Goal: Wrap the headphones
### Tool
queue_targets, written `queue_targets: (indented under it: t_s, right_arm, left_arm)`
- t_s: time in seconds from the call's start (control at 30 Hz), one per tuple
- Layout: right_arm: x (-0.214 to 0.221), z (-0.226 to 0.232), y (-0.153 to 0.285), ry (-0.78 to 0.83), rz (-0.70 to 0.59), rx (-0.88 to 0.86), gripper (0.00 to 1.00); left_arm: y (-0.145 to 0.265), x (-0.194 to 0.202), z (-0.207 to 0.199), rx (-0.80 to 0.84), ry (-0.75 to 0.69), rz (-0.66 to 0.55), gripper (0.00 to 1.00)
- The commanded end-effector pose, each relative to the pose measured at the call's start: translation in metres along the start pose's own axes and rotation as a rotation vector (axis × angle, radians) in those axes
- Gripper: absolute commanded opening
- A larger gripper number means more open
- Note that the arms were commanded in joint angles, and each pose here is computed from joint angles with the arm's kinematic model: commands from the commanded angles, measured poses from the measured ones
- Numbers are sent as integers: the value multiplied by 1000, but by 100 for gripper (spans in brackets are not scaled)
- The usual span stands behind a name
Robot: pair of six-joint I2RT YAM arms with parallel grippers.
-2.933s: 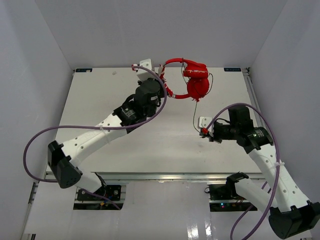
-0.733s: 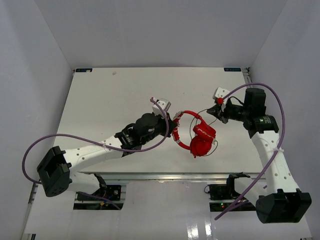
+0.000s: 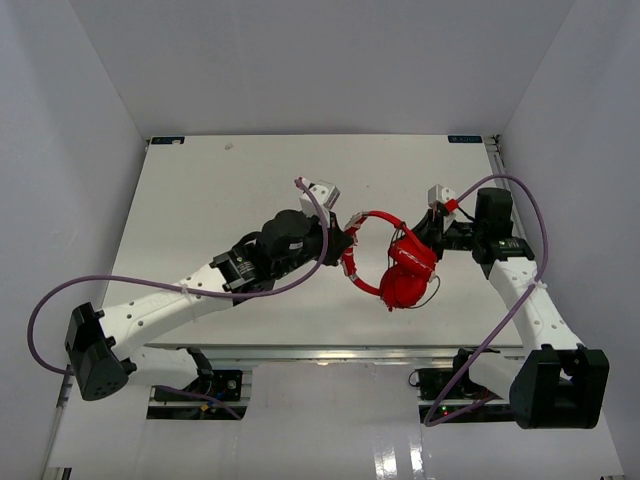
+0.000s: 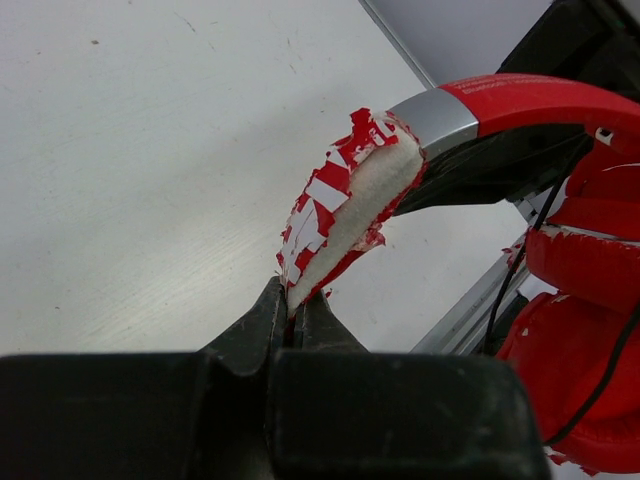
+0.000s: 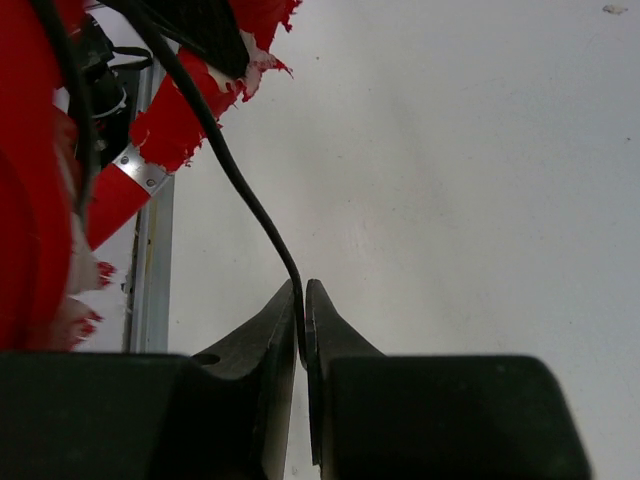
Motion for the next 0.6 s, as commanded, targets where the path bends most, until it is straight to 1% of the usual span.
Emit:
queue_targets:
  t_s: [0.0,0.07,0.1,0.2,0.37,0.57]
  right_arm:
    - [-7,-6,-2,20,-45,10,19]
    - [-6,-10,-3,34,-42,28,29]
    - [-5,-12,-3,35,-44,29,35]
    - [1,-12,-5,12,-42,31,42]
    - [6,-10,-8,-5,-55,36,47]
    - [9,-5,-12,-32,-61,27,44]
  left_arm:
    - [15,-53,-56,166,84,-124,0]
    - [15,-55,-61,175,92,-119,0]
    - [17,-59,-65,182,93,-125,0]
    - [16,-62,-68,181,94,-125,0]
    - [17,-69,-73,188,102,-140,0]
    - [19,-83,-75,163,127,-183,0]
Point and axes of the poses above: each gripper's point midway between its finger pads, its own y axis back along the fingers, its own z axis along the line the jaws close on, x = y × z, the point moved 3 cm from there along y, back along the fingers, and after that the axes turned 14 degrees about y, right-handed, at the moved point
